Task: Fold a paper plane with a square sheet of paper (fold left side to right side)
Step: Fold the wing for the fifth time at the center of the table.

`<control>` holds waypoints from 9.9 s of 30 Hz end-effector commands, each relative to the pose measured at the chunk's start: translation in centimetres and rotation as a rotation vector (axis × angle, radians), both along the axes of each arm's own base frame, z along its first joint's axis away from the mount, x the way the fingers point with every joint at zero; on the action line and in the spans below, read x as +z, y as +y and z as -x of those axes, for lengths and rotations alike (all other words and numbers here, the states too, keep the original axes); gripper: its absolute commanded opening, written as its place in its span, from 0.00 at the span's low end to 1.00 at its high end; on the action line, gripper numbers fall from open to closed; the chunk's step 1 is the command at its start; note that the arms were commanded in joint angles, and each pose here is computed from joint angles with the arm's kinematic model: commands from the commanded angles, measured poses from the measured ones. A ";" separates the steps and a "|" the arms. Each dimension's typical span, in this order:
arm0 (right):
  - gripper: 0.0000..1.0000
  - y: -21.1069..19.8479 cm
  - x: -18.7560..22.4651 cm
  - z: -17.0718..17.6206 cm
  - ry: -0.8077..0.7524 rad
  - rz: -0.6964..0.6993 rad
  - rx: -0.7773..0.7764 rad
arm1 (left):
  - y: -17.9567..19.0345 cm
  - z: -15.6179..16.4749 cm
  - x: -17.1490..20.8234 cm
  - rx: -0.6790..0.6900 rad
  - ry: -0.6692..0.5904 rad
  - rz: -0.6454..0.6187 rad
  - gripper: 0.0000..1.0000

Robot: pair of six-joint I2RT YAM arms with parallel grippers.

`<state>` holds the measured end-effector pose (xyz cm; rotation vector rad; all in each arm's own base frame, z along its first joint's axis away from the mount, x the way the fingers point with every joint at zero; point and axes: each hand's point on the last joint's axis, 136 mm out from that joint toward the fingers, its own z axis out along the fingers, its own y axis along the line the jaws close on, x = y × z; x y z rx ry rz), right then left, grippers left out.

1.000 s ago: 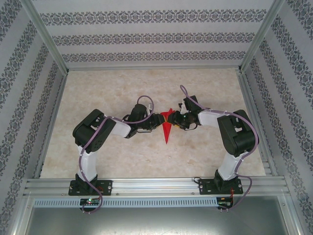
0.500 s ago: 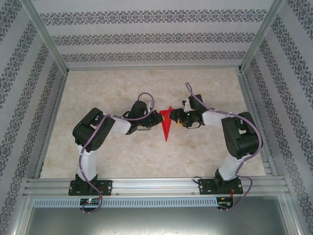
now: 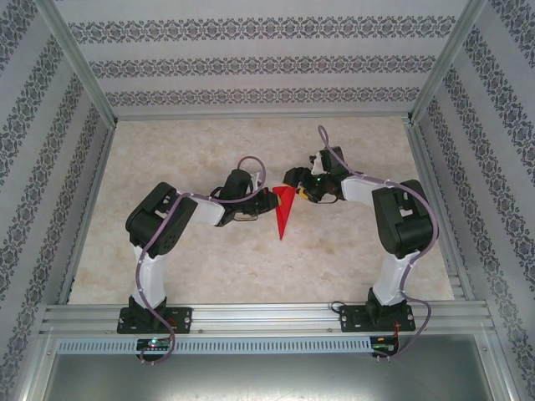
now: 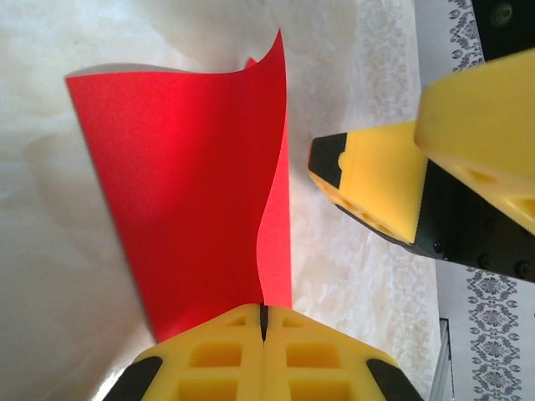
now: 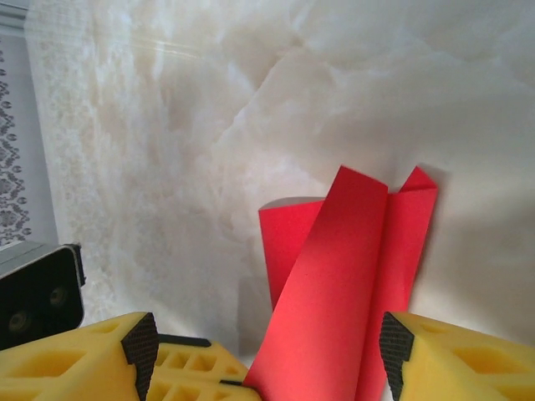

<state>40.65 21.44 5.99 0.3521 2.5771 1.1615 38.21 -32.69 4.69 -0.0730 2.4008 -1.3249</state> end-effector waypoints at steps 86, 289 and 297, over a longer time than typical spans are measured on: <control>0.10 0.4 -4.8 0.8 0.068 0.235 0.078 | 3.3 -1.0 -5.5 0.042 0.085 -0.171 0.00; 0.07 0.9 -6.6 3.0 0.106 0.190 0.182 | -2.3 7.8 3.1 -0.180 0.118 -0.094 0.12; 0.07 0.7 -6.7 3.0 0.115 0.212 0.191 | -2.7 8.6 1.4 -0.200 0.188 -0.124 0.14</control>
